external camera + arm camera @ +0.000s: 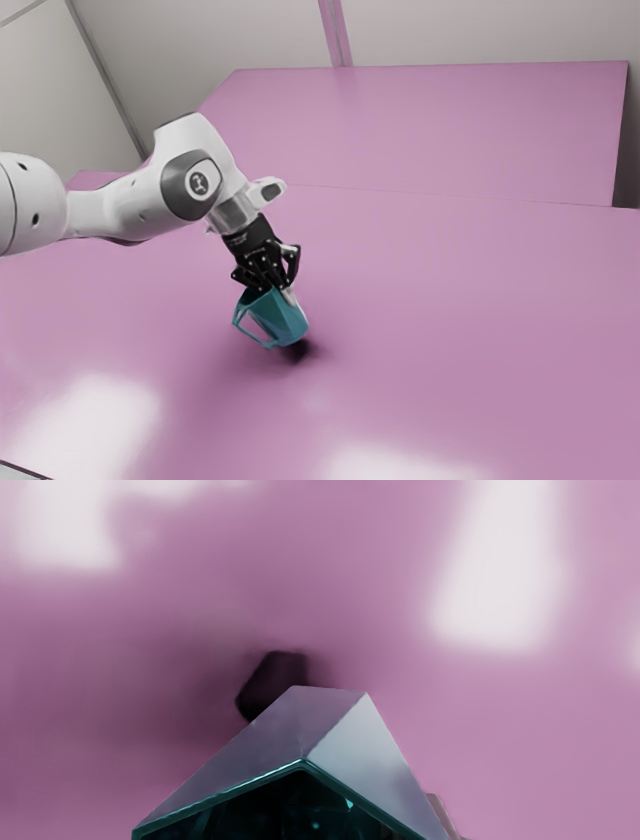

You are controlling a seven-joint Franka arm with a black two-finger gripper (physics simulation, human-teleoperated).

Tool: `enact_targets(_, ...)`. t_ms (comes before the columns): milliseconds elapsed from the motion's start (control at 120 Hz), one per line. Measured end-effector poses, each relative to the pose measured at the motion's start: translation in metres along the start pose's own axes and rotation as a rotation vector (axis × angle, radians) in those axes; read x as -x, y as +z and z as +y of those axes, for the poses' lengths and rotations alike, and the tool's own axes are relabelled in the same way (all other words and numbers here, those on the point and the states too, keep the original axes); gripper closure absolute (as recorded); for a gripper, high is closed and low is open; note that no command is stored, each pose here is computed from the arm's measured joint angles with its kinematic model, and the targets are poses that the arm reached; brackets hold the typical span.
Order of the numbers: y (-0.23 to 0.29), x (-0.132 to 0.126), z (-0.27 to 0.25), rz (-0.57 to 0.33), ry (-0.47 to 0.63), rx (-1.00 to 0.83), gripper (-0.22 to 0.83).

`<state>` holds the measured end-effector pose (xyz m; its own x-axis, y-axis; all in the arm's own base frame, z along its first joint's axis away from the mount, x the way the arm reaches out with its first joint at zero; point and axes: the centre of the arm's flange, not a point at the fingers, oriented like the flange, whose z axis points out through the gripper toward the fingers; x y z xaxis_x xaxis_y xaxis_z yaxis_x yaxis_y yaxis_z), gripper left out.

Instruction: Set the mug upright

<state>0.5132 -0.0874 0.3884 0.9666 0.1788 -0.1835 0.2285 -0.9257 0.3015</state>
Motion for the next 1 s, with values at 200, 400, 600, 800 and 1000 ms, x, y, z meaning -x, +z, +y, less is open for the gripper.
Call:
enact_targets(200, -0.022, -0.004, -0.012, 0.114, 0.128, -0.232, 0.77)
enact_targets(400, -0.025, -0.008, -0.021, 0.163, 0.194, -0.362, 0.77)
enact_targets(600, -0.007, -0.010, -0.029, 0.150, 0.207, -0.399, 0.77)
enact_targets(800, 0.018, -0.017, -0.040, 0.131, 0.198, -0.409, 0.77)
enact_targets(1000, 0.030, -0.027, -0.051, 0.128, 0.177, -0.406, 0.77)
